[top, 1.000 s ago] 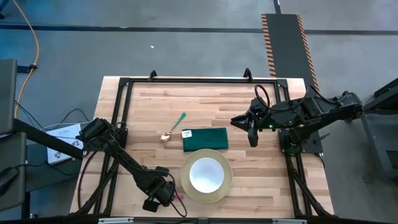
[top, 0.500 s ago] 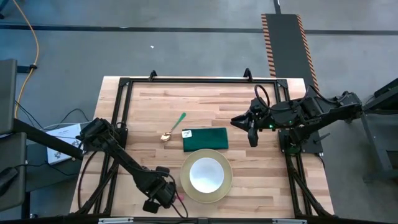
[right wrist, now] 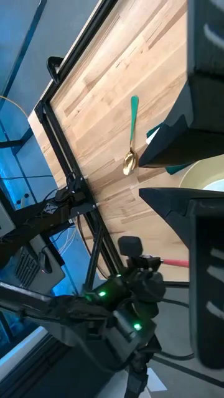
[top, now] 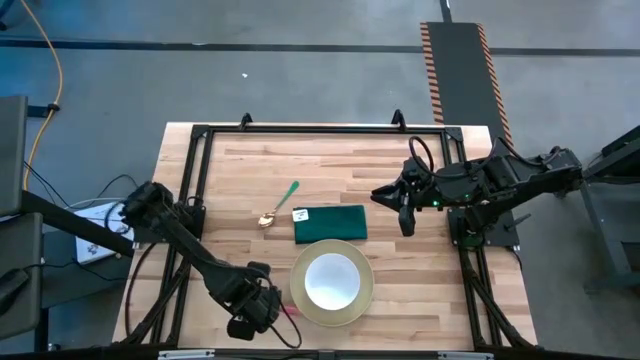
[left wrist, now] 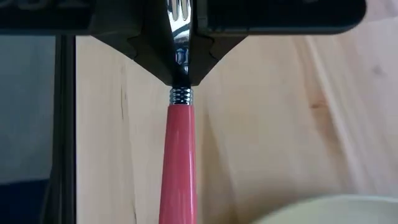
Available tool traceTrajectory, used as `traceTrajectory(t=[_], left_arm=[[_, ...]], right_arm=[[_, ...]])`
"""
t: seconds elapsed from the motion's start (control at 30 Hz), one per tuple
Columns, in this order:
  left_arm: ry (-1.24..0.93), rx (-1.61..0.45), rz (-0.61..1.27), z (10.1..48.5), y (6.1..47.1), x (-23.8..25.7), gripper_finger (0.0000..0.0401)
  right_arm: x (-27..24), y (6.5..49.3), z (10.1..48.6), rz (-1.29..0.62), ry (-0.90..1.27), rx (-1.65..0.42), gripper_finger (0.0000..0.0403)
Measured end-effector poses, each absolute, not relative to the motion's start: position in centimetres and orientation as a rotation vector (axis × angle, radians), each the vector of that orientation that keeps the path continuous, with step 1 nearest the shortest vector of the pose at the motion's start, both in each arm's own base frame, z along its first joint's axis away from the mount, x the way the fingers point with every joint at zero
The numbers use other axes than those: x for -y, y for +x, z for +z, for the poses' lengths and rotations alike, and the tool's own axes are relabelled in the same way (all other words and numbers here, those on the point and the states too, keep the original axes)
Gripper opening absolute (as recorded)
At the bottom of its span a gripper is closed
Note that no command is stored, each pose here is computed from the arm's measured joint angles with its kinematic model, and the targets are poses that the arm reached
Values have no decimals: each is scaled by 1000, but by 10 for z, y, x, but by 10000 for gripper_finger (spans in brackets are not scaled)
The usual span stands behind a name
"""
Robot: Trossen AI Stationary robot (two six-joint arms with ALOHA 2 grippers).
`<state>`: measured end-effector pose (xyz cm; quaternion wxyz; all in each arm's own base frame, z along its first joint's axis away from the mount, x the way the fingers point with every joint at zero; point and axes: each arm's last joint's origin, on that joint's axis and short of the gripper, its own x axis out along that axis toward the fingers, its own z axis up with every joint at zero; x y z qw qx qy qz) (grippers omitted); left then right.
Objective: Set table place
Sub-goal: Put the red fork to the right of the yellow plate
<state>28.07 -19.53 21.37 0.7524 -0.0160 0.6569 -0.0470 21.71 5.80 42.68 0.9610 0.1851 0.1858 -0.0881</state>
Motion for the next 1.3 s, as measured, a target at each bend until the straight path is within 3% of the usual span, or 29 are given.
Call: traceTrajectory(t=[0.87, 1.3], left_arm=[[-209, -918, 250, 338, 251, 79, 27], [-252, -531, 261, 379, 267, 24, 26]], right_arm=[[-55, 218, 428, -186, 368, -362, 53], [-42, 224, 435, -222, 343, -286, 53]])
